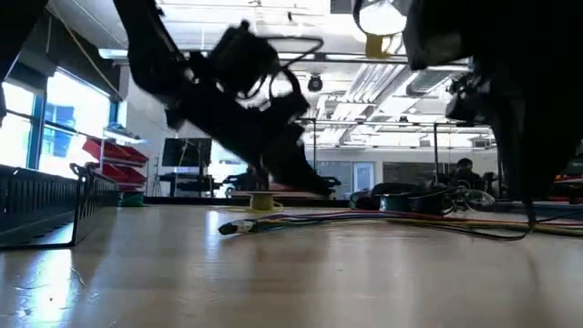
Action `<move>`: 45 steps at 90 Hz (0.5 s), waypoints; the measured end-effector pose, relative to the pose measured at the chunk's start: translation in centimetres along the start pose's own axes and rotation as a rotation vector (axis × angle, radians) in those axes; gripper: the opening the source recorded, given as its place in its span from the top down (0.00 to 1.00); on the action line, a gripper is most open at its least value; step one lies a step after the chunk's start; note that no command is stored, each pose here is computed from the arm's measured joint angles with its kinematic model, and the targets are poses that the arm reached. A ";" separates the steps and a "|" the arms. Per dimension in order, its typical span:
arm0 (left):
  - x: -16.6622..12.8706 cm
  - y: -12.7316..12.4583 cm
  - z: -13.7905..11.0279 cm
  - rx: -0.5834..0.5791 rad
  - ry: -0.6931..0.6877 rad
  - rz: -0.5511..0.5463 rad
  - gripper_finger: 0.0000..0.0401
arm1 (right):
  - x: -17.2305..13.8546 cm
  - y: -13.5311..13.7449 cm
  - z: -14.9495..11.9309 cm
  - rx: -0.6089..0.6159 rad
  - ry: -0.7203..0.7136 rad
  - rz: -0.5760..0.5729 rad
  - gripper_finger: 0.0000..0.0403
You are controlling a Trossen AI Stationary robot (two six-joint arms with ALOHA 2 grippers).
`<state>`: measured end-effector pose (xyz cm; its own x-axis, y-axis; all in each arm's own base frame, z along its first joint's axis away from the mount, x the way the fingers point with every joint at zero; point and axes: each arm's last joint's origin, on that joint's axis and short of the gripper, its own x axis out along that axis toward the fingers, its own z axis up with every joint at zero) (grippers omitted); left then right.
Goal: Ziptie cables
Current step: Wrap the cables together using a black zip tie
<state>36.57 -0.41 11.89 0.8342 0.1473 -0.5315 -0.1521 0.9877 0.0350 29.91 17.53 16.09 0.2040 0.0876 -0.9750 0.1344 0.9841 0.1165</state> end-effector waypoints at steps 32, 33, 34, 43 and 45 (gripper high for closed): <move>-1.6 -1.7 -0.6 -0.116 0.096 -0.040 1.00 | 1.9 -0.8 -0.8 -0.518 -0.067 -0.019 1.00; -1.6 -1.8 -0.7 -0.119 0.099 -0.041 1.00 | 1.9 -0.9 -0.8 -0.531 -0.067 -0.023 1.00; -1.6 -1.8 -0.7 -0.123 0.102 -0.041 1.00 | 1.9 -1.0 -0.9 -0.543 -0.067 -0.026 1.00; -1.8 -2.5 -1.2 -0.157 0.112 -0.053 1.00 | 1.2 -1.9 -1.0 -0.602 -0.093 -0.052 1.00; -1.9 -2.7 -1.3 -0.162 0.116 -0.057 1.00 | 0.9 -2.1 -1.0 -0.608 -0.108 -0.056 1.00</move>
<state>34.72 -3.39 11.74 0.7788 0.0747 -0.6229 -0.1972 0.9717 -0.1299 28.82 15.70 14.78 0.3134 0.0488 -0.9484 -0.4229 0.9014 -0.0933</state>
